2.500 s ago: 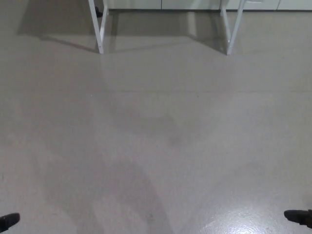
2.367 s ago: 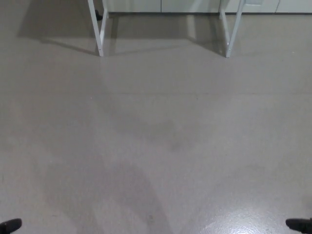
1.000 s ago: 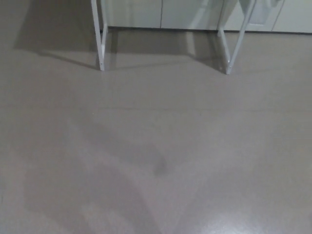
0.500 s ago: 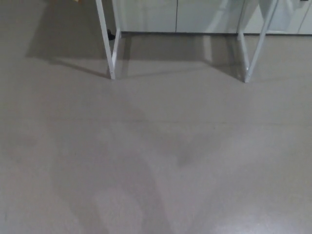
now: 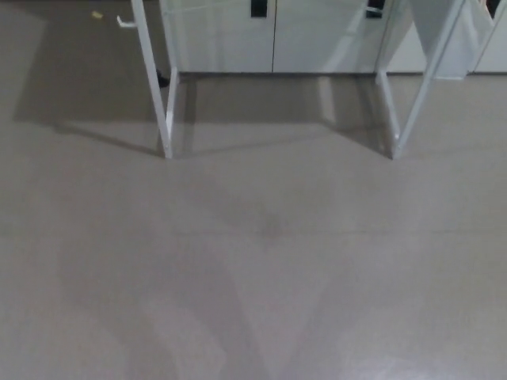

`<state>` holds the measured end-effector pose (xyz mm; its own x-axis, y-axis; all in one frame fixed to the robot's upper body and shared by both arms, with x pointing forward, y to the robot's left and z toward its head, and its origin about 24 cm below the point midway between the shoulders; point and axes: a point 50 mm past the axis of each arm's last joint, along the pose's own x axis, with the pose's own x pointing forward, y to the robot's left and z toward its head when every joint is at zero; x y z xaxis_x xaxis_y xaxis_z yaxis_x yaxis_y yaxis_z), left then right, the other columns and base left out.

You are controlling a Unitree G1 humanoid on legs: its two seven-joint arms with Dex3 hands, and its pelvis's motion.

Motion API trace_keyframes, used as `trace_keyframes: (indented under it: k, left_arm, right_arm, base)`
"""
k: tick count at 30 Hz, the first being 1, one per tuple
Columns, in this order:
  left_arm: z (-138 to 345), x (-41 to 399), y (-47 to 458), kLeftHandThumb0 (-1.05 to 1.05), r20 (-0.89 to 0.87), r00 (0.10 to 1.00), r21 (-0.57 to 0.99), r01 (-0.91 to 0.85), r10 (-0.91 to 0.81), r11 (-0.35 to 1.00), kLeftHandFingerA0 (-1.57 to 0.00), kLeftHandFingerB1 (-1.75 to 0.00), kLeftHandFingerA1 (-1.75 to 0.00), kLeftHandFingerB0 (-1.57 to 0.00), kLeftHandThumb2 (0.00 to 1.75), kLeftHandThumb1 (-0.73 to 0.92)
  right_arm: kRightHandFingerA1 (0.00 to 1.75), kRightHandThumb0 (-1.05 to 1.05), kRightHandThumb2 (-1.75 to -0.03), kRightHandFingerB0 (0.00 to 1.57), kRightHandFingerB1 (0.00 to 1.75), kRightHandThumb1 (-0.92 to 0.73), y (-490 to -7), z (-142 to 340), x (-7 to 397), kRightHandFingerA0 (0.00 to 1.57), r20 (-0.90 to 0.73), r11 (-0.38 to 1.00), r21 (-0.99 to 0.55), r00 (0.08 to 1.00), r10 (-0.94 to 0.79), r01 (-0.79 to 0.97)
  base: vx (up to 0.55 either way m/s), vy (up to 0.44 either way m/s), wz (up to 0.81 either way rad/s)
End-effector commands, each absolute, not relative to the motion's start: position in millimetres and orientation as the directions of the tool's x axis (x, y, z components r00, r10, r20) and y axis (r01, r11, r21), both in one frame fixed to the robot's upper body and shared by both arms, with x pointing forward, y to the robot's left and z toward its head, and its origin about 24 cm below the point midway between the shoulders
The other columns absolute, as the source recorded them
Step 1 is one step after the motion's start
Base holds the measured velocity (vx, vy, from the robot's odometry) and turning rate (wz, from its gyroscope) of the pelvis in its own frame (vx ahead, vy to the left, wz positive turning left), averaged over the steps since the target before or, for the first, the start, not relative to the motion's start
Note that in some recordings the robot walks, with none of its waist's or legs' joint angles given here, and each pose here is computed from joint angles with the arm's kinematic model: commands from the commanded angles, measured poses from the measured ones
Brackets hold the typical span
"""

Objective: The robot walk towards a table in front and click the button on the base of the boilling pot using its left middle finger

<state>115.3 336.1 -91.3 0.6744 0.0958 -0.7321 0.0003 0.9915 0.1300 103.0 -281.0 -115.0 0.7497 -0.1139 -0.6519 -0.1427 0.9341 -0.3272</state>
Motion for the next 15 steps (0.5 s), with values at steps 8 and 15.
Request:
trace_keyframes:
  k: [8, 15]
  left_arm:
    - [-93.9, 114.8, 338.9, -0.13, -0.752, 0.651, 0.087, -0.064, 0.108, 0.994, -0.57, -0.39, -0.47, -0.54, 0.56, 0.47]
    - [-94.6, 110.0, 337.5, -0.15, -0.754, 0.65, 0.089, -0.05, 0.1, 0.995, -0.58, -0.4, -0.47, -0.51, 0.56, 0.48]
  right_arm:
    - [0.49, -0.19, -0.53, 0.51, 0.45, -0.45, -283.9, -113.2, 104.7, 0.73, -0.65, 0.923, -0.355, 0.748, -0.131, -0.147]
    - [0.49, -0.18, -0.53, 0.52, 0.45, -0.45, -284.4, -114.9, 100.1, 0.74, -0.662, 0.927, -0.344, 0.738, -0.129, -0.147]
  base:
    - [0.28, -0.067, 0.15]
    - [0.42, -0.185, 0.3]
